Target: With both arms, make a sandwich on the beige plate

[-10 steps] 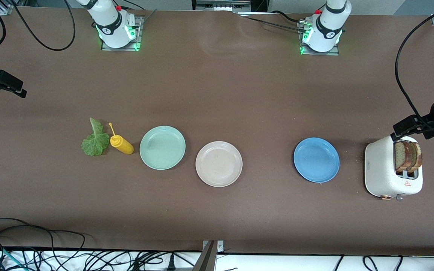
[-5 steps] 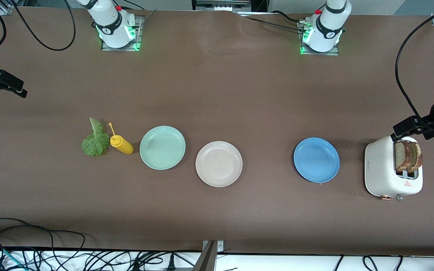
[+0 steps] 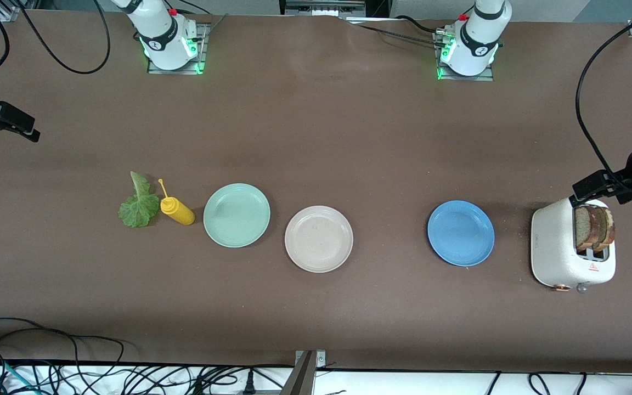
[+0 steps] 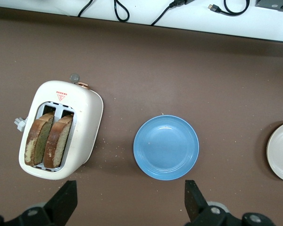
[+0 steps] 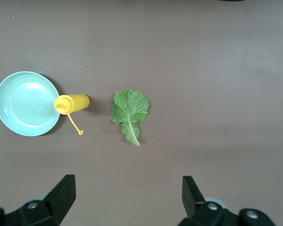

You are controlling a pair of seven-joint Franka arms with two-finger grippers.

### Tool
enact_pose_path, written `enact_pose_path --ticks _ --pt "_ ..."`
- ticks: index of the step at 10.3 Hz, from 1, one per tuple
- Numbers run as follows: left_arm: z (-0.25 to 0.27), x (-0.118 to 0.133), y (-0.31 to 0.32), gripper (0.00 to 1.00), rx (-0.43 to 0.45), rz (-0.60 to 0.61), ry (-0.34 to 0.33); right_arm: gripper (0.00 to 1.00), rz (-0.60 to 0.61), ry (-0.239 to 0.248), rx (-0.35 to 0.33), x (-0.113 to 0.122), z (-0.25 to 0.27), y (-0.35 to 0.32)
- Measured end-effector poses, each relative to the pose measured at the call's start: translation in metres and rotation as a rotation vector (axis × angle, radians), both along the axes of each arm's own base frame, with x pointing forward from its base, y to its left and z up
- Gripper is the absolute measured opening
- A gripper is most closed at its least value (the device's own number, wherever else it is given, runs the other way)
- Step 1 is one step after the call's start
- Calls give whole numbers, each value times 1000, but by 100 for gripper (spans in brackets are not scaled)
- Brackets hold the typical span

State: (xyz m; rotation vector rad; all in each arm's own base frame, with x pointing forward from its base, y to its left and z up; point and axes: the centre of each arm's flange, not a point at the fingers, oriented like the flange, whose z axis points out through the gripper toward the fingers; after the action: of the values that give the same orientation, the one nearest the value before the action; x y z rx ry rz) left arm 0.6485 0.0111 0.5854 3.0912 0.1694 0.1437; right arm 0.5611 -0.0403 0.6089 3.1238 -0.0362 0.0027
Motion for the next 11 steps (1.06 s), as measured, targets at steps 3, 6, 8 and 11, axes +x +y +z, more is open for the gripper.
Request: enact_pose_path --ticks 3,6,8,11 --pt "-1 0 0 100 0 0 1 100 0 0 0 0 0 0" --pt "-1 0 0 100 0 0 1 100 -1 0 0 0 0 0" --pt "-1 0 0 100 0 0 2 100 -1 0 0 0 0 0" --pt "-4 1 0 100 -1 0 6 100 0 0 0 0 0 0"
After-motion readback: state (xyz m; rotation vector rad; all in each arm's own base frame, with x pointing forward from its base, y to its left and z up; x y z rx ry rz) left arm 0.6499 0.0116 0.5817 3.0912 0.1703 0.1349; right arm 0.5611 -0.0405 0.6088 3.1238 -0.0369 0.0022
